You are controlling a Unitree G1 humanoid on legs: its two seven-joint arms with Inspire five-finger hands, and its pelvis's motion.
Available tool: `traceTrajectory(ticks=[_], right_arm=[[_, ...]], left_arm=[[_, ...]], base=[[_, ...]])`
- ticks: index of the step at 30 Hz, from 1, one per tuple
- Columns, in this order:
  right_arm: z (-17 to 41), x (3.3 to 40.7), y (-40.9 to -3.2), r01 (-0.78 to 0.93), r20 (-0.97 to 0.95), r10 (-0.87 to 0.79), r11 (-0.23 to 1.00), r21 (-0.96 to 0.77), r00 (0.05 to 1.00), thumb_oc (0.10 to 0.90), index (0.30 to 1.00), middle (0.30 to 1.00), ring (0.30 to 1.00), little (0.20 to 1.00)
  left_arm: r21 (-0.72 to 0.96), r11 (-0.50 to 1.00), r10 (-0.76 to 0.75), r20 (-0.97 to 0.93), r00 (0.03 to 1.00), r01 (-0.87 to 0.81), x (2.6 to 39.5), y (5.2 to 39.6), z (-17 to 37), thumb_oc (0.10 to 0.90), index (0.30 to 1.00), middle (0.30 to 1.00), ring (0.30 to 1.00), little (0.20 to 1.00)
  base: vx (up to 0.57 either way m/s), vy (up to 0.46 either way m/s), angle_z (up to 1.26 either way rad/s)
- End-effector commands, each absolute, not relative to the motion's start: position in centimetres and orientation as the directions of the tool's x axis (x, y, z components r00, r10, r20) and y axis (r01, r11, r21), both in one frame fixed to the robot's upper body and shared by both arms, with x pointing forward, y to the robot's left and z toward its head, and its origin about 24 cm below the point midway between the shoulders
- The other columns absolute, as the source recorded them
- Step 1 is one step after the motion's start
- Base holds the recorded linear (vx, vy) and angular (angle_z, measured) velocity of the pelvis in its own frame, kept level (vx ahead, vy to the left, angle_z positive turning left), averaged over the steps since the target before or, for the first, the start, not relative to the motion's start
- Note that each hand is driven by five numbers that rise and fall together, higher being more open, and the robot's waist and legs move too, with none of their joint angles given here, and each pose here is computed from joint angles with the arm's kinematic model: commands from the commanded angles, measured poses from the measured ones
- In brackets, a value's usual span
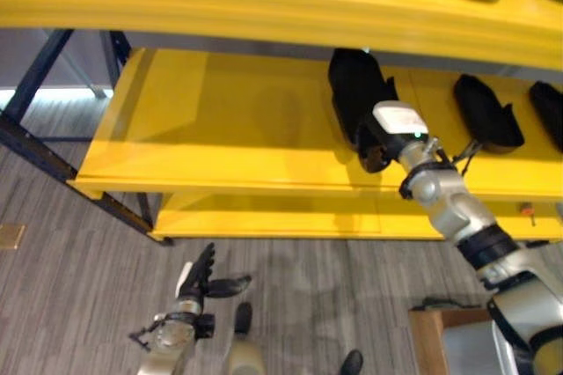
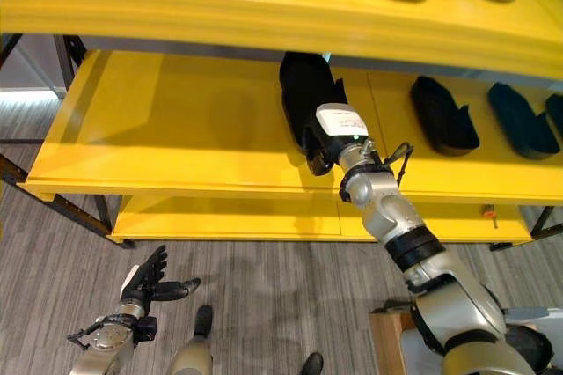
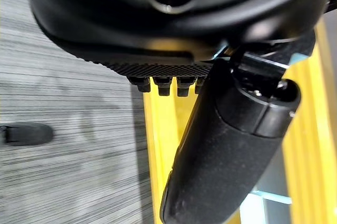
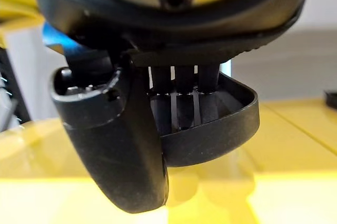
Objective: Move parts from the plastic box to the shelf.
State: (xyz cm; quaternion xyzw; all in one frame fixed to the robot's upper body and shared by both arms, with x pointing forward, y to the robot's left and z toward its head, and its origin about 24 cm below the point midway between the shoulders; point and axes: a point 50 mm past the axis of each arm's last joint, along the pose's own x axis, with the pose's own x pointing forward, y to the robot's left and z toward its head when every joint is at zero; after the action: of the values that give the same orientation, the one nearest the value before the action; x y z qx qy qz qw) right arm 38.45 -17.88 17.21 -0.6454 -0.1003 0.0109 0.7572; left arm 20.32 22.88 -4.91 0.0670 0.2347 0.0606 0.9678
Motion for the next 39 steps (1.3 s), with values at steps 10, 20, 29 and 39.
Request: traceTrajectory(ticks=[10,20,29,39], right_arm=[[29.6,40.2,-16.0,0.442,0.46,0.174,0.132,-0.887,0.871,0.4,0.3,0.3,0.3,0.3],[31.7,40.2,-16.2,0.459,0.452,0.193,0.005,-0.888,0.871,0.4,0.3,0.3,0.3,0.3],[32.7,40.1,-16.8,0.46,0.435,0.204,-0.096,-0.883,0.877,0.4,0.3,0.3,0.3,0.3],[32.3,40.7,-17.7,0.439,0.425,0.138,-0.087,-0.895,0.895,0.4,0.3,0.3,0.3,0.3]], left_arm=[[0.139,0.99,0.062,-0.188,0.98,-0.036,24.4,22.1,0.3,0.9,1.0,1.0,1.0,1.0],[0.134,0.991,0.045,-0.172,0.984,-0.022,24.8,21.9,0.7,0.9,1.0,1.0,1.0,1.0],[0.135,0.991,0.043,-0.158,0.987,-0.022,25.2,22.0,1.1,0.9,1.0,1.0,1.0,1.0],[0.127,0.991,0.049,-0.144,0.988,-0.031,25.4,22.2,1.4,0.9,1.0,1.0,1.0,1.0]], base=[[-0.08,-0.027,-0.02],[0.0,-0.011,0.0],[0.0,-0.003,0.0],[0.0,0.0,0.0]])
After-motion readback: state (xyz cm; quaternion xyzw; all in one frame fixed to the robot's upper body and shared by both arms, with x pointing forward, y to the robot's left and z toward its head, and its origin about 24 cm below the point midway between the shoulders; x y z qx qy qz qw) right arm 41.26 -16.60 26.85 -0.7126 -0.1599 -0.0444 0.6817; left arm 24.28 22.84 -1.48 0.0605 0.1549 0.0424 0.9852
